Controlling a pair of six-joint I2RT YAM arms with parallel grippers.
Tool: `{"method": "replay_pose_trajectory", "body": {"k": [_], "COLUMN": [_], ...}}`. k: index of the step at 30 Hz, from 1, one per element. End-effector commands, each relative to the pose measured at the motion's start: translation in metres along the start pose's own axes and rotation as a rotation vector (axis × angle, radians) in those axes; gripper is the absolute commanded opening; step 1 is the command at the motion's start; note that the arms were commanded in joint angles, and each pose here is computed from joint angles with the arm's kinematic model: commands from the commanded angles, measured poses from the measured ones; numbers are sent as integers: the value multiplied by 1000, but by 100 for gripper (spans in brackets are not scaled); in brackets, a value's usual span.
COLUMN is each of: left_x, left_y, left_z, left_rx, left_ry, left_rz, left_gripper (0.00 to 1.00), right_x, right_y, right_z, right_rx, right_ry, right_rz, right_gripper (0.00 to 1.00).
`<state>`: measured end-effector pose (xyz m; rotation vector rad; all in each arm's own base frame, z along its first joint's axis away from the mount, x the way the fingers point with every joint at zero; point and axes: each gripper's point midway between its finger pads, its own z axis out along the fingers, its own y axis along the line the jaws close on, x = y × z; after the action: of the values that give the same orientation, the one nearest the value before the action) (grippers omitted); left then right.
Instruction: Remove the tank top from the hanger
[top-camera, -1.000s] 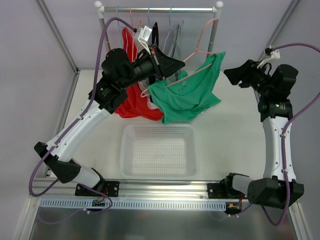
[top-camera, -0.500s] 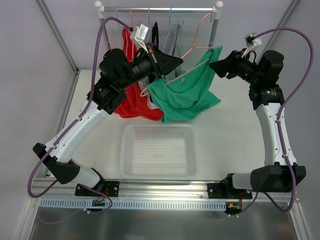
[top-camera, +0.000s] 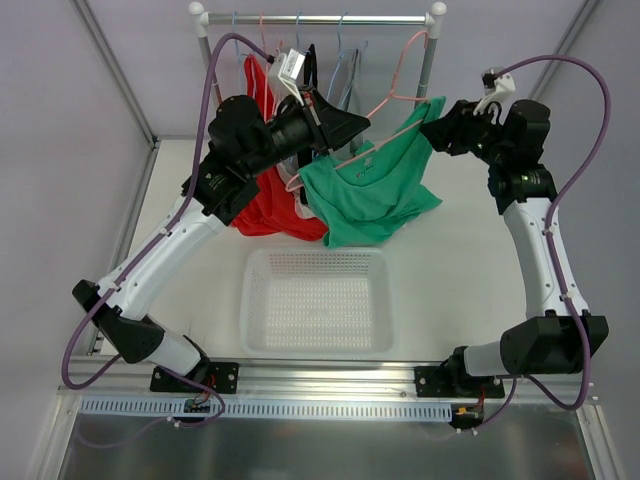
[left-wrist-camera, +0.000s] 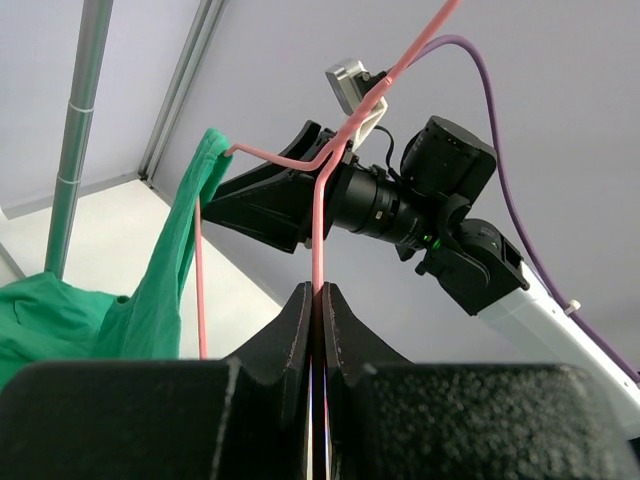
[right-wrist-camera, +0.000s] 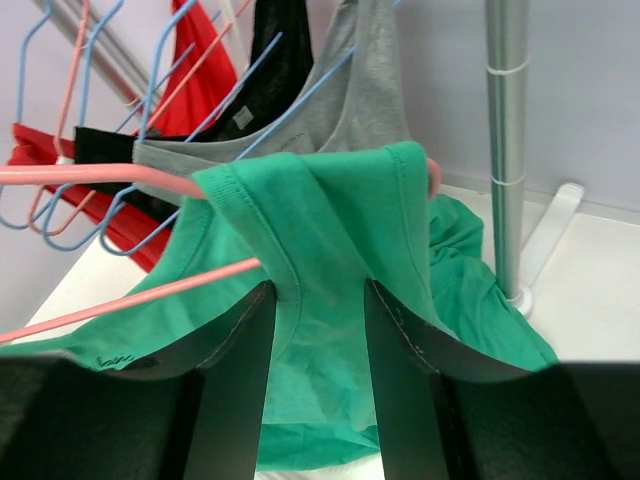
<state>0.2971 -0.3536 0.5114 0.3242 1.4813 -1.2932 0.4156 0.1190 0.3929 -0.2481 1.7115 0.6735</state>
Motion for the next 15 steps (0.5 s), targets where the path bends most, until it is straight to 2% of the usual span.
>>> {"method": "replay_pose_trajectory", "body": {"k": [1,6,9,10,15], "left_x": [-30,-29,-29,-28,-29], "left_y": [-32,-35,-37,-37,-32], "left_z": [-1,4,6,6,7], "left_rx": [94,114,125,125,108], "left_ry": [-86,-76,-73,-71,-79], "left_rz": [13,3,0,0,32], "left_gripper": [0,0,0,0,0], "right_x": [-9,-2,1,0,-13], "right_y": [-4,-8,-6,-6,-15], "right_z": [-3,3,10,11,-2], "right_rx": [73,91,63,58,150], "right_ry": [-47,-33,-24,-31,-84], "right_rz": [-49,-58,-41,-42,-48], "right_gripper": [45,41,23,2,0]}}
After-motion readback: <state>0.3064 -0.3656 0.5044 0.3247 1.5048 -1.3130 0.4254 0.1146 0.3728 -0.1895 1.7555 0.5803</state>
